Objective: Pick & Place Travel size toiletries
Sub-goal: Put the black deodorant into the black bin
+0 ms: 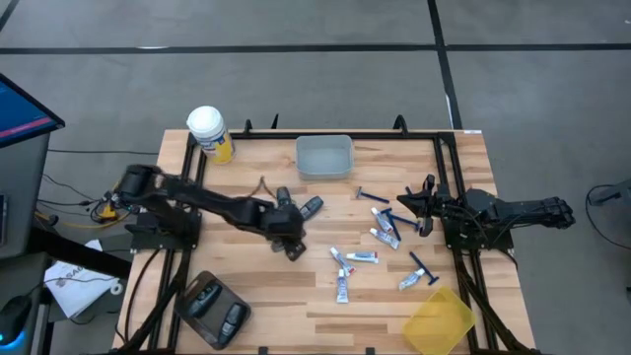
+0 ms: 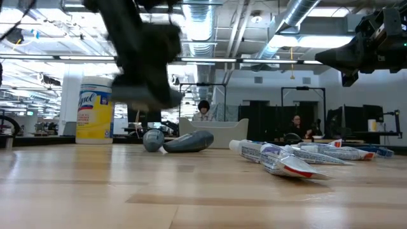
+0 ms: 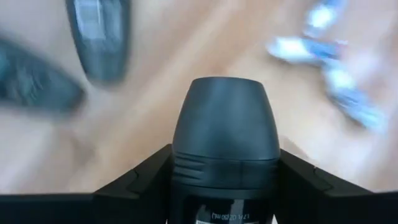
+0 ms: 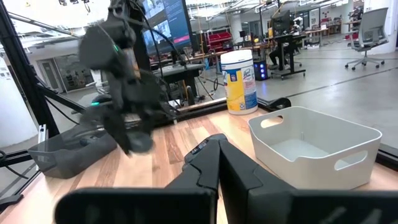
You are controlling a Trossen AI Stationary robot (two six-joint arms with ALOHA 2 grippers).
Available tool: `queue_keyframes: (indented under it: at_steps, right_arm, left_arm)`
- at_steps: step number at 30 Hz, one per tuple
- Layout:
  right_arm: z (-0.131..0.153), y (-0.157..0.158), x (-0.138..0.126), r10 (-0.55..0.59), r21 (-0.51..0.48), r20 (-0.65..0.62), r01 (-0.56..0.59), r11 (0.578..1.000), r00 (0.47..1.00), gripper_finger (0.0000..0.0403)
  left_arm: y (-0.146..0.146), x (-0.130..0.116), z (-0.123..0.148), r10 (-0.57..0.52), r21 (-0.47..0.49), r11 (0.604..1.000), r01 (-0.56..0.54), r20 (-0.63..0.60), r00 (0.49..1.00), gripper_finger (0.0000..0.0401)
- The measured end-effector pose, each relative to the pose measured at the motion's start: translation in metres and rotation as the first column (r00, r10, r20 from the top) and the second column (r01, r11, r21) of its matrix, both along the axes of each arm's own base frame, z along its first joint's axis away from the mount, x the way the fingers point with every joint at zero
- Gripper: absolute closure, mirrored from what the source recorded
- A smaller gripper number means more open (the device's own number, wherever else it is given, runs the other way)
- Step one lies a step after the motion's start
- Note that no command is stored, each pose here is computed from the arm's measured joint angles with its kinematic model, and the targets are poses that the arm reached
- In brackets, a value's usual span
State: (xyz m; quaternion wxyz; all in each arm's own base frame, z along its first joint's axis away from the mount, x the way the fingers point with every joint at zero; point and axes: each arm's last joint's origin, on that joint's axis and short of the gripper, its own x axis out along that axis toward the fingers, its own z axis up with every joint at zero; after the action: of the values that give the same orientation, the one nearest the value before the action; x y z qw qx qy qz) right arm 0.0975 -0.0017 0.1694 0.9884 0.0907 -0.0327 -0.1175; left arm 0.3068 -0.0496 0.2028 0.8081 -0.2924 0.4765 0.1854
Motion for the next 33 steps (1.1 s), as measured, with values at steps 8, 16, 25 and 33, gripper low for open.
queue_keyframes:
  at_steps: [8,16,25,33]
  right_arm:
    - [0.0,0.0,0.0,-0.001,0.0,0.001,0.001,1.0,1.0,0.0403]
    - [0.0,0.0,0.0,-0.001,0.001,-0.002,0.001,1.0,1.0,0.0403]
    - [0.0,0.0,0.0,-0.001,0.001,-0.002,0.001,1.0,1.0,0.0403]
    - [0.0,0.0,0.0,-0.001,0.0,-0.002,0.001,1.0,1.0,0.0403]
  left_arm:
    - [-0.035,-0.069,0.071,0.154,-0.304,0.943,-0.138,0.028,0.988,0.02]
    - [-0.09,-0.124,0.086,0.221,-0.512,0.818,-0.263,-0.143,0.965,0.02]
    - [-0.15,-0.155,0.059,0.271,-0.479,0.74,-0.472,-0.431,0.861,0.02]
    - [-0.17,-0.15,0.027,0.273,-0.363,0.775,-0.517,-0.544,0.793,0.02]
